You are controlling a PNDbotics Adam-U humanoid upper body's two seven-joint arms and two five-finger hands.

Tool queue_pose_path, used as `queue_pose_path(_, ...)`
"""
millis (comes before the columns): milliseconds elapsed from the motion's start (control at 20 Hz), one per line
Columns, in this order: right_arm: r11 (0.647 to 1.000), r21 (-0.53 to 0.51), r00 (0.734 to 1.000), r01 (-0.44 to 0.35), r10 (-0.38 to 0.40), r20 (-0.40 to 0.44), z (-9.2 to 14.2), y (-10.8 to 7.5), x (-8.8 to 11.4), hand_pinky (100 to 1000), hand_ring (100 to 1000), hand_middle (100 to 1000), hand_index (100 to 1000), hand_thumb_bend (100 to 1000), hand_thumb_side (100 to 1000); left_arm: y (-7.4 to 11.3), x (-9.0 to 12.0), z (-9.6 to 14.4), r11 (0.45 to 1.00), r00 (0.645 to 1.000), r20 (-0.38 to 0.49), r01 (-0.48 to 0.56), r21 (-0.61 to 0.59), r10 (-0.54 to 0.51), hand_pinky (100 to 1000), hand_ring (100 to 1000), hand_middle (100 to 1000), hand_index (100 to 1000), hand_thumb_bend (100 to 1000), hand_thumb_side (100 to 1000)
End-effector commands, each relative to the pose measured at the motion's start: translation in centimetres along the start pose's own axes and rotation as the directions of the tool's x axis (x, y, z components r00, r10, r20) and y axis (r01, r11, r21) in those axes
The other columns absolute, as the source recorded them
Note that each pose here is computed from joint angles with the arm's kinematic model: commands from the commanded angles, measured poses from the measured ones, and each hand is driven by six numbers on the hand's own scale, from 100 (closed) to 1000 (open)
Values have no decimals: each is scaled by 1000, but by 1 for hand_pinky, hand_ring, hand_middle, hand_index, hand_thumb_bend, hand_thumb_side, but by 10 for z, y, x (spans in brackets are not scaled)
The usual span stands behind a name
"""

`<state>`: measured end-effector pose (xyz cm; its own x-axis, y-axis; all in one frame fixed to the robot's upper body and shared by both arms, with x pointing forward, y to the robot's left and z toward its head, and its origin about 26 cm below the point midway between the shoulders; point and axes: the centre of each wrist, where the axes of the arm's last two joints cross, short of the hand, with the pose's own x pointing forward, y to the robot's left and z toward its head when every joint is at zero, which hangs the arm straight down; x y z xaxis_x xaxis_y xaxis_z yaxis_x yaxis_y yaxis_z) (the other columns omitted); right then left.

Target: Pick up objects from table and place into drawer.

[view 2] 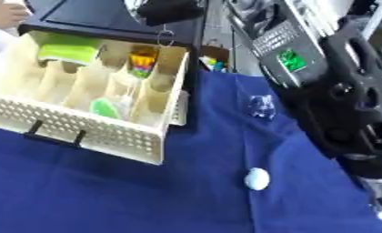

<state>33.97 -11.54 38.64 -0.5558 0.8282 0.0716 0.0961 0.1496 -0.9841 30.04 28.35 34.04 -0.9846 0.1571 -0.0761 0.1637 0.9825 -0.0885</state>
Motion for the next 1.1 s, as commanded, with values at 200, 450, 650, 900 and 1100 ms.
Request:
queue_pose_path(200, 999, -43, 1000, 10, -10, 7, -7, -1, 8, 819, 811, 456, 631, 100, 564, -3, 3, -9, 1000, 1000, 27, -13, -17, 14, 356, 404, 444, 667, 167, 975)
queue_pose_path(450, 999, -47, 1000, 0, 0, 2, -10, 5, 10, 820, 812, 459, 633, 100, 575, -4, 3, -9, 1000, 999, 27, -16, -15, 16, 356, 404, 443, 667, 165, 975)
queue_pose_path(650, 999, -46, 1000, -3, 3, -3, -14, 8, 10, 823, 820, 478, 653, 100, 577, -4, 2, -9, 1000, 999, 27, -19, -15, 20, 355, 403, 443, 667, 164, 976)
queue_pose_path(900, 1000, -26, 1000, -6, 6, -13, -25, 13, 8, 830, 837, 524, 708, 100, 642, -5, 2, -9, 1000, 999, 27, -25, -14, 25, 355, 403, 443, 667, 163, 976)
queue_pose_path(1100, 1000, 4, 1000, -13, 13, -21, -35, 19, 5, 846, 868, 622, 825, 303, 707, -6, 2, -9, 999, 999, 25, -29, -14, 30, 355, 402, 443, 667, 163, 976)
